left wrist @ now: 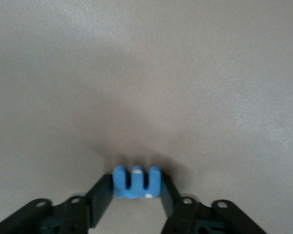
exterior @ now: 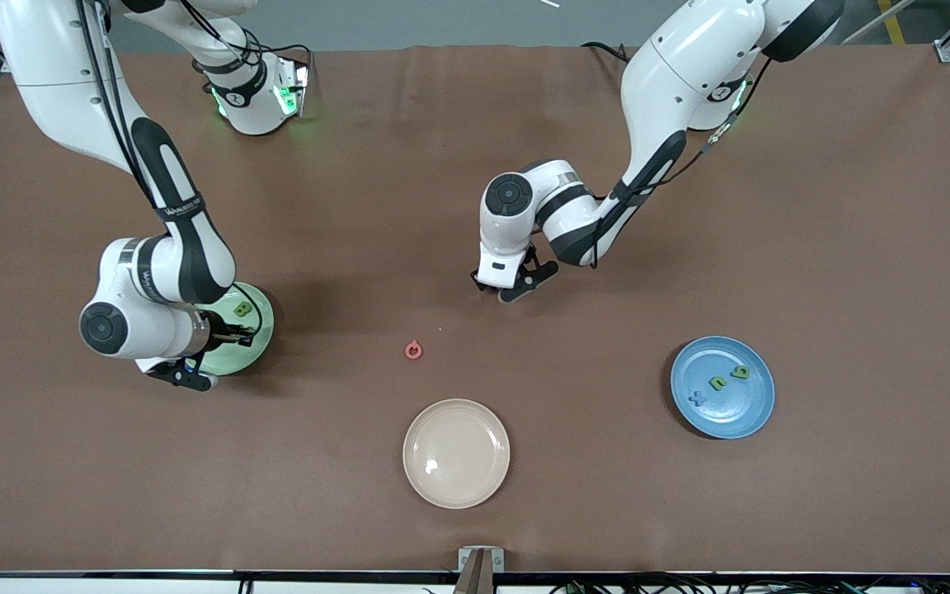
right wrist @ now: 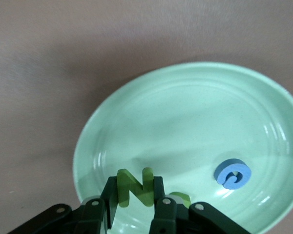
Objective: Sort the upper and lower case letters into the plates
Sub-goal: 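Grasp the blue E with the left gripper while the right places N, then place the blue E on the blue plate while the right gripper reaches Q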
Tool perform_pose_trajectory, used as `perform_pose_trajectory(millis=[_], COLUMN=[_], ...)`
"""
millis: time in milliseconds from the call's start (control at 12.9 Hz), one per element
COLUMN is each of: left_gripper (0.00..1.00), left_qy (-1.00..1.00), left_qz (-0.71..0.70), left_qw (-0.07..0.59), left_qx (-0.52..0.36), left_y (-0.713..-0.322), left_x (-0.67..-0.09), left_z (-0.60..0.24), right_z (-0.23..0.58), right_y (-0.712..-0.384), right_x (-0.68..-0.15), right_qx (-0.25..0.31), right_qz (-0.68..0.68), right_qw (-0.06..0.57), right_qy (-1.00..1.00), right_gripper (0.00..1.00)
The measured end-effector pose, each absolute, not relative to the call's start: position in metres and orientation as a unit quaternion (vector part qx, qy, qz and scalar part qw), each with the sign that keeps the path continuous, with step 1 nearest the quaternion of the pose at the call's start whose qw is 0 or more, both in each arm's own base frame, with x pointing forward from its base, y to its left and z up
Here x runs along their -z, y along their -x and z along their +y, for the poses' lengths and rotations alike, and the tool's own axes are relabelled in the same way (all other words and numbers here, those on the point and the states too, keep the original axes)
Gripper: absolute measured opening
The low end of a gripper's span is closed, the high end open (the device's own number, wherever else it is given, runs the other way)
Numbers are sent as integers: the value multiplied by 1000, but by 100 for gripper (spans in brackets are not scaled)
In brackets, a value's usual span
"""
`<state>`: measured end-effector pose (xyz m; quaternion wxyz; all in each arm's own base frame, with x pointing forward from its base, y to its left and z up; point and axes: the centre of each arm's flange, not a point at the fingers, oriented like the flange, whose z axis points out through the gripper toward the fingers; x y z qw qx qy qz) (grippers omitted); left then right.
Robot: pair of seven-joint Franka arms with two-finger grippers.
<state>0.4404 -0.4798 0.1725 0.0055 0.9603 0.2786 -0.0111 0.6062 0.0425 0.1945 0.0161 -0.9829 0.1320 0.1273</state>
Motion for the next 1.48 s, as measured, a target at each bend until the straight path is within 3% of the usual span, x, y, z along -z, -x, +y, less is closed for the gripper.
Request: perform_pose_trajectory(millis=[388,466,777,932,1165,1476], left_gripper=[41,41,41,41,41,41], left_qy=[-950,-947,-926,-912,-912,-911], left_qz=[312,320,374,406,407,406], left_qw=[-23,-32,-43,-45,-54,-65], left_qx=[-9,-15,-34,-33,-21,-5], left_y=[-482,-499,-580,-618,-650,-660], left_x=[-181,-191,-238,-241,-236,-235], left_z=[-453,-446,-373,-306,-215,-115], right_z=[42,42,53,76,160,268], right_y=[-591,-592,-618,-634,-639,-621], right_x=[-180,-181,-256,-297,-297,-225], right_qx=[-117,-120,-152,-136,-96,-53], right_qz=[133,133,134,155,193,239], right_qw=[15,15,21,29,52,54], right_qy=[984,984,979,978,975,968], right_gripper=[33,39,82,100,100,100])
